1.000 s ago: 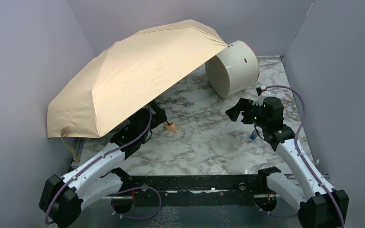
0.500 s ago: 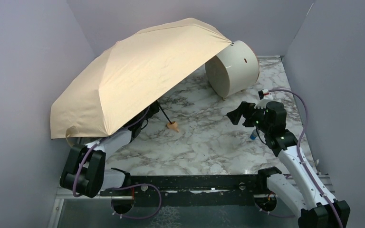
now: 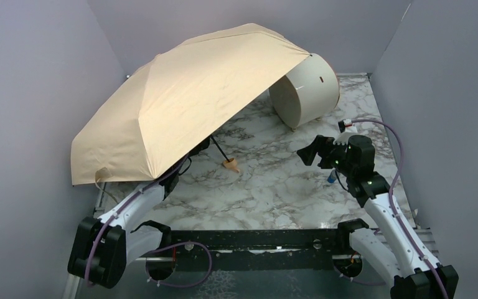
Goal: Put away the umbrella
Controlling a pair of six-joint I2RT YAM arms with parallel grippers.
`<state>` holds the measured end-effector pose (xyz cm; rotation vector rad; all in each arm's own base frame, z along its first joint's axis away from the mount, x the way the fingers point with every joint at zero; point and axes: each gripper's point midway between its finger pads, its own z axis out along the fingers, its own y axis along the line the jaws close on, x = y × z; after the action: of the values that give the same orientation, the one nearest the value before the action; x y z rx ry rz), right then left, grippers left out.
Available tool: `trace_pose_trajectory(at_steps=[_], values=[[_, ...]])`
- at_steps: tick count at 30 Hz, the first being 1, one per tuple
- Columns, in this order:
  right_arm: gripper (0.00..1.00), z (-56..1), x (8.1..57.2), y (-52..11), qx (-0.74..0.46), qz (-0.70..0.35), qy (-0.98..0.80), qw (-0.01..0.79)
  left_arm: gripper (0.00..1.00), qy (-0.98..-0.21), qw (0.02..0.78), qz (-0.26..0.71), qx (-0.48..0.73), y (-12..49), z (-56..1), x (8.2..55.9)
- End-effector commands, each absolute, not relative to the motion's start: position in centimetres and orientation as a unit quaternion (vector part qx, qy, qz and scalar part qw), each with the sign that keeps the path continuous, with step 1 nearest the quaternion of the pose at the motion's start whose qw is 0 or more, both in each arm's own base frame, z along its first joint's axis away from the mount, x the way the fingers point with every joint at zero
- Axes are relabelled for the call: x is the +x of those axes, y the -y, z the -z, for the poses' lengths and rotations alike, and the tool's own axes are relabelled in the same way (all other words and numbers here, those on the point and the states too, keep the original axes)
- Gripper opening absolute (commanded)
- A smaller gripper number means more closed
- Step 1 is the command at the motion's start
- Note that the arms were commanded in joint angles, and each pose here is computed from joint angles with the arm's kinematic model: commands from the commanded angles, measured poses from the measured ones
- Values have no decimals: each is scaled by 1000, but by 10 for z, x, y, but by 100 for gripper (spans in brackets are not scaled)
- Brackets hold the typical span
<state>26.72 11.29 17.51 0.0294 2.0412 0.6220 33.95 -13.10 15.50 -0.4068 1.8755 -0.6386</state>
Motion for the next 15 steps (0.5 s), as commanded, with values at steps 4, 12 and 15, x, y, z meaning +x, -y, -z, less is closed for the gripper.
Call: trace_pose_trajectory(at_steps=[4, 12, 15], values=[[100, -171, 265, -118, 10, -268, -842, 467, 78, -762, 557, 309, -113, 154, -184, 354], [100, -177, 261, -113, 18, -262, -840, 474, 70, -776, 536, 310, -123, 167, -166, 385], [100, -179, 259, -112, 18, -261, -840, 476, 63, -776, 531, 319, -122, 172, -161, 392]])
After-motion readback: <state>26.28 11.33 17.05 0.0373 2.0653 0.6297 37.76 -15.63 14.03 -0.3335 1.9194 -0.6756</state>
